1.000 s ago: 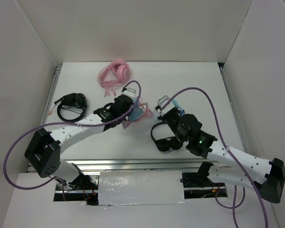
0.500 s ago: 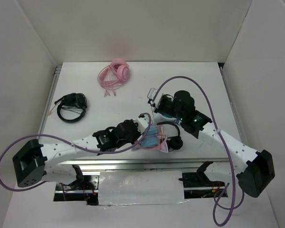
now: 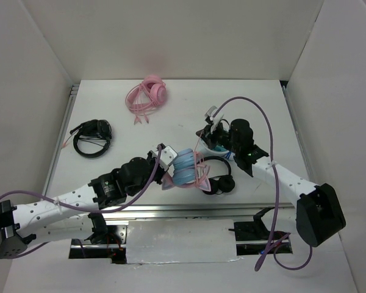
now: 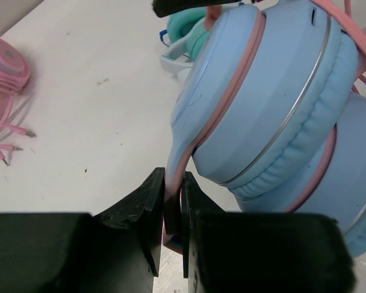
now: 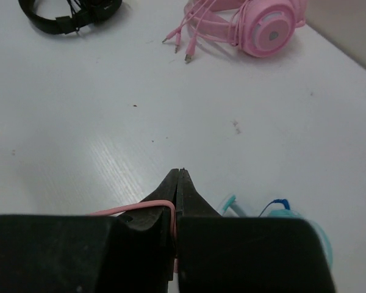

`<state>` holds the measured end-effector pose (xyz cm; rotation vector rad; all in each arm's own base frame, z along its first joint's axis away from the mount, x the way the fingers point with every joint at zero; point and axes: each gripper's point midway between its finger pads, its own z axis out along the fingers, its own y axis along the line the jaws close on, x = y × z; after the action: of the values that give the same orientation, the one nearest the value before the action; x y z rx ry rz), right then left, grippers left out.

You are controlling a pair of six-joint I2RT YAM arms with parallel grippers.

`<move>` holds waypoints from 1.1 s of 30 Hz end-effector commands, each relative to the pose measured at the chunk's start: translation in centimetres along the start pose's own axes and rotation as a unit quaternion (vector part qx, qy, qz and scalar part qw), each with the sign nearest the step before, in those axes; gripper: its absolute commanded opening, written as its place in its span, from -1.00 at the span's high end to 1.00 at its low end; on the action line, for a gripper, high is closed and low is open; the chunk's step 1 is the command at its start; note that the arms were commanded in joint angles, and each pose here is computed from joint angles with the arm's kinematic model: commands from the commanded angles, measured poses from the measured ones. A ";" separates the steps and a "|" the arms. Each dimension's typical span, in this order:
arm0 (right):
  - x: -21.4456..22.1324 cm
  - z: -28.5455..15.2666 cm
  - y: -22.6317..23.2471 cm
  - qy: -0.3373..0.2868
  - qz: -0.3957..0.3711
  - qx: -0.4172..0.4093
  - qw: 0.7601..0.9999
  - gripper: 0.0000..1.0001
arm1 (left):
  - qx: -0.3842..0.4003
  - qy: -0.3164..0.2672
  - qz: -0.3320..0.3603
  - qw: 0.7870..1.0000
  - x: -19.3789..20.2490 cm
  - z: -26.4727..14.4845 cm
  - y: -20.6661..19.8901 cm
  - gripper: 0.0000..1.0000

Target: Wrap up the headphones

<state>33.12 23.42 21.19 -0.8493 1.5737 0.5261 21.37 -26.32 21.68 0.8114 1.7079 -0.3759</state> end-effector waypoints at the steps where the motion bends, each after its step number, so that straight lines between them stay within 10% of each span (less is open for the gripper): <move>1: -3.6 -0.4 -0.3 -0.080 0.057 -0.006 0.995 1.00 | -0.015 -0.060 -0.042 0.997 -3.7 -1.1 0.6 1.00; 19: -4.4 -2.9 6.5 -0.111 0.141 -0.104 0.978 0.39 | -0.131 -0.129 -0.094 0.979 -11.4 -2.6 5.3 1.00; 33: -1.2 -8.4 7.0 -0.124 0.168 -0.033 0.977 -0.70 | -0.190 -0.095 -0.082 0.974 -12.1 -2.8 7.4 1.00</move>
<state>22.71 22.79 23.58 -0.5977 1.4661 0.9229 25.13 -23.70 30.60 0.4799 1.6788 -0.1788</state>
